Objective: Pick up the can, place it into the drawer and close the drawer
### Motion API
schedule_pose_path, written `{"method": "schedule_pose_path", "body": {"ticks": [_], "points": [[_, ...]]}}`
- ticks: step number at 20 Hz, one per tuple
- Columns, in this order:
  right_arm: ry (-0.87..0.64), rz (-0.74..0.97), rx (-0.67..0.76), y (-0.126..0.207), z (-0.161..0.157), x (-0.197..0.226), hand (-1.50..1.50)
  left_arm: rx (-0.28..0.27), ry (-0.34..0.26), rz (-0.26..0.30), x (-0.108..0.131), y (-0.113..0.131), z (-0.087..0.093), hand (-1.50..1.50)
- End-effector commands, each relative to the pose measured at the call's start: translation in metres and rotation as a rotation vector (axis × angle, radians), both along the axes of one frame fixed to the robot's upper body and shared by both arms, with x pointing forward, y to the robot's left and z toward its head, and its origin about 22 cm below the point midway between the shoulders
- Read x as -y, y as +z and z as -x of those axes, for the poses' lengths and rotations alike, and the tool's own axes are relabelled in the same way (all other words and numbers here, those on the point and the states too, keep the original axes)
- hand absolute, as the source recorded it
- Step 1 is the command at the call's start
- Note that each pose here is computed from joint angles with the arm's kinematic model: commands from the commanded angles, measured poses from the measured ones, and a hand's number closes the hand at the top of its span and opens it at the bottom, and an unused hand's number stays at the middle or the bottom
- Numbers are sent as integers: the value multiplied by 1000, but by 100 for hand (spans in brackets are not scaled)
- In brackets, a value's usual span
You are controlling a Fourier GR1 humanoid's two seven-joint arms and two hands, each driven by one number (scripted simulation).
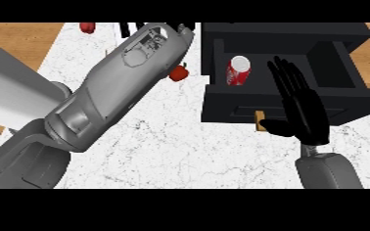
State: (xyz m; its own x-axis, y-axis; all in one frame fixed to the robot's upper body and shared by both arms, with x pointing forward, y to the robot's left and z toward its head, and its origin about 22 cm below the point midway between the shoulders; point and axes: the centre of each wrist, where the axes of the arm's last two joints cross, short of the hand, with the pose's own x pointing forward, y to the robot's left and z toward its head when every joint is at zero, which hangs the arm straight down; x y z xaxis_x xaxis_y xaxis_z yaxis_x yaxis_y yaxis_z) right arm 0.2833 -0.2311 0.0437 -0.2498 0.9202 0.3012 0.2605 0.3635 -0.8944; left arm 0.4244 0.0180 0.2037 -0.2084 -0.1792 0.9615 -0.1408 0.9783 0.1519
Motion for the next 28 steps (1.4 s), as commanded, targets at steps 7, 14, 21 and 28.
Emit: {"method": "schedule_pose_path", "body": {"ticks": [7, 14, 21, 28], "points": [[-68, 52, -31, -34, -45, 9, -150, -15, -10, -4, -39, 30, 11, -150], [-115, 113, 12, -39, -82, 5, -150, -33, 22, -15, -73, 23, 13, -150], [-168, 115, 86, -41, -107, 1, -150, -60, 2, -24, -98, 14, 24, -150], [-196, 113, 153, -12, -143, -16, -150, -62, -21, -22, -109, -3, 41, -150]]}}
